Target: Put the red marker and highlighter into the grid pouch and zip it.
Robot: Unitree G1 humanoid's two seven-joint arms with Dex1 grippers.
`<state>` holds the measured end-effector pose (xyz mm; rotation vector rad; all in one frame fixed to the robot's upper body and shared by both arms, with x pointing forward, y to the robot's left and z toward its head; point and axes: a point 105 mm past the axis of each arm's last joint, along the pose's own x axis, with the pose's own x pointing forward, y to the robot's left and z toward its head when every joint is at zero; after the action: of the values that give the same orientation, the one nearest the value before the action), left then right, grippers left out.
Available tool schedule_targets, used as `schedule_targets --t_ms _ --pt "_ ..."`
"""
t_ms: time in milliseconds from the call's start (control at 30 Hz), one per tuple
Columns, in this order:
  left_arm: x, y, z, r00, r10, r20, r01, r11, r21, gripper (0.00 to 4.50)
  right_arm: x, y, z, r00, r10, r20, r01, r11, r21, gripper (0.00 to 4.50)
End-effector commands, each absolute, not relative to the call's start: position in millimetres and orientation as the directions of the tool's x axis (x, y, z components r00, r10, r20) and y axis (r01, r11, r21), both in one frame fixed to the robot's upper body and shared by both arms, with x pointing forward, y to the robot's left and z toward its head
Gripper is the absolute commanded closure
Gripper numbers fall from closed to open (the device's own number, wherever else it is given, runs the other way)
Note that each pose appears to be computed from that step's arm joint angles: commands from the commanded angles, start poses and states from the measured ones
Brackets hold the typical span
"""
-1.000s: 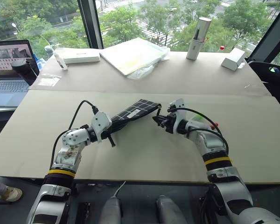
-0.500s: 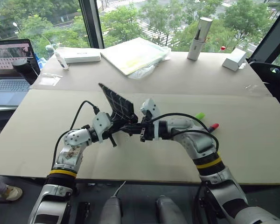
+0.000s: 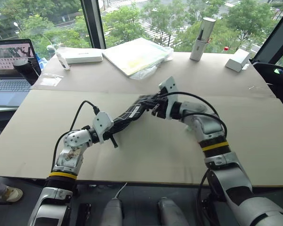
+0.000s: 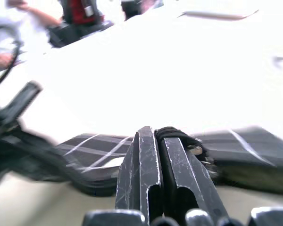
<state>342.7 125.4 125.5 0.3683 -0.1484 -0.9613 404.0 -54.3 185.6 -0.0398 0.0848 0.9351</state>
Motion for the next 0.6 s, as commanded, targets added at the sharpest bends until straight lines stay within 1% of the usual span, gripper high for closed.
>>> schedule_targets --t_ms 33,100,267,333,500,600 --pt "340 122 137 0.550 -0.835 -0.009 0.770 0.502 0.393 4.50 395 -56 185 0.556 0.827 -0.090 -0.831 0.556 -0.029 4.48" --pt "341 122 137 0.549 -0.836 -0.008 0.770 0.502 0.393 4.50 384 -52 178 0.506 0.856 -0.109 -0.862 0.507 -0.019 4.48" --pt "340 123 138 0.548 -0.837 -0.004 0.771 0.503 0.389 4.50 348 -36 168 0.339 0.933 -0.124 -0.939 0.344 0.023 4.48" --pt "340 123 138 0.548 -0.836 -0.001 0.772 0.505 0.387 4.50 339 -32 168 0.299 0.946 -0.121 -0.952 0.306 0.034 4.48" --pt "339 123 140 0.548 -0.837 0.008 0.773 0.509 0.379 4.50 337 -30 166 0.282 0.953 -0.113 -0.954 0.291 0.070 4.48" --pt "338 123 141 0.548 -0.837 0.011 0.774 0.512 0.373 4.50 354 -45 168 0.365 0.926 -0.096 -0.924 0.374 0.087 4.48"
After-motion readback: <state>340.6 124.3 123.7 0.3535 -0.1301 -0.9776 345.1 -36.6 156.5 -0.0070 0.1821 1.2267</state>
